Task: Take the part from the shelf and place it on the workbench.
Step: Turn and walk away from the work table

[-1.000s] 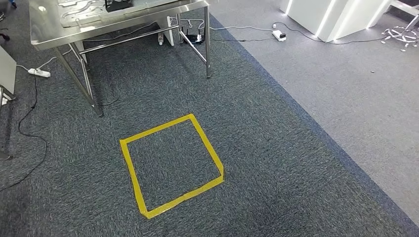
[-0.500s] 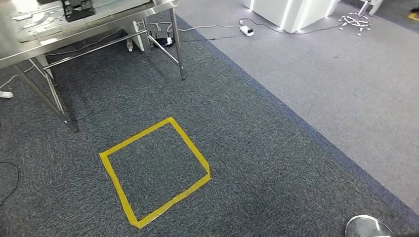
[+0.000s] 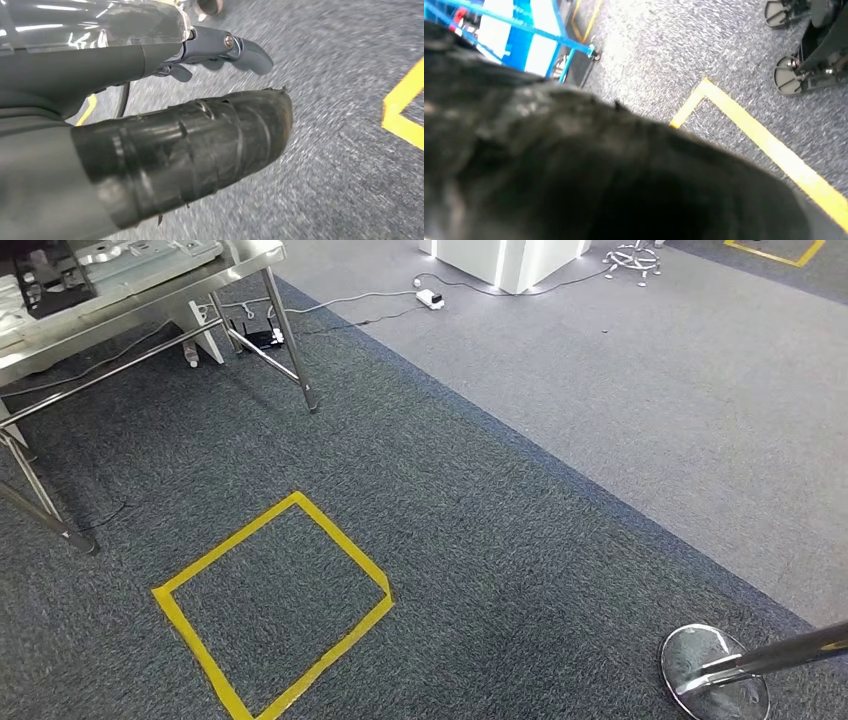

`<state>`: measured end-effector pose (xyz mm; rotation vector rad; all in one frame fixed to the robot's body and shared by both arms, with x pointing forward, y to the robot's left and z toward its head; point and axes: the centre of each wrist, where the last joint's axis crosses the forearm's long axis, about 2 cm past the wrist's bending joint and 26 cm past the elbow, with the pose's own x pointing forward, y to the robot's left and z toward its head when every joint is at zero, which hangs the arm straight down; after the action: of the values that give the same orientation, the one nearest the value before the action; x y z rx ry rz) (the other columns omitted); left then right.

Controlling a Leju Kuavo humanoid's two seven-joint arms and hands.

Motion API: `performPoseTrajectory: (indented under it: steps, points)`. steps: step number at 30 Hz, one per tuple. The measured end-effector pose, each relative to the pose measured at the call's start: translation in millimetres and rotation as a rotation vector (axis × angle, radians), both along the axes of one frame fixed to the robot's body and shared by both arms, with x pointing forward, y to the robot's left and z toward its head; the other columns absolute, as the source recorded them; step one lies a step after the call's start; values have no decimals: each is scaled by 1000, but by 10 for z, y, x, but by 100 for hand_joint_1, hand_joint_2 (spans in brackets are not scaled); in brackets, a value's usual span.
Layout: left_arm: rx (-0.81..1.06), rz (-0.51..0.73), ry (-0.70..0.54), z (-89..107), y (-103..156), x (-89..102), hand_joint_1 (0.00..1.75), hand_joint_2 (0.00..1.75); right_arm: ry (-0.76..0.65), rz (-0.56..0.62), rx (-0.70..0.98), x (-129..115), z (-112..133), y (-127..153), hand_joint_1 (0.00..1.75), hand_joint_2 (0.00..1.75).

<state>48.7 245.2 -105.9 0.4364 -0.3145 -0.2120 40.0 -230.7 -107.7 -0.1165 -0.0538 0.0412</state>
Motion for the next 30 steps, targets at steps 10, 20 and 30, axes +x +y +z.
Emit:
performPoseTrajectory:
  steps: [10, 20, 30]
  points:
    - [-4, 10, 7, -3, 9, -17, 0, 0, 7, 21, 2, -14, 0, 17, 0, 0]
    - [-4, 11, 0, -2, 26, 8, 0, 0, 12, 34, 11, 7, 5, 38, 0, 0]
    - [-2, 12, 7, -6, 37, -20, 0, 0, 35, 41, 18, 26, 10, 70, 0, 0]
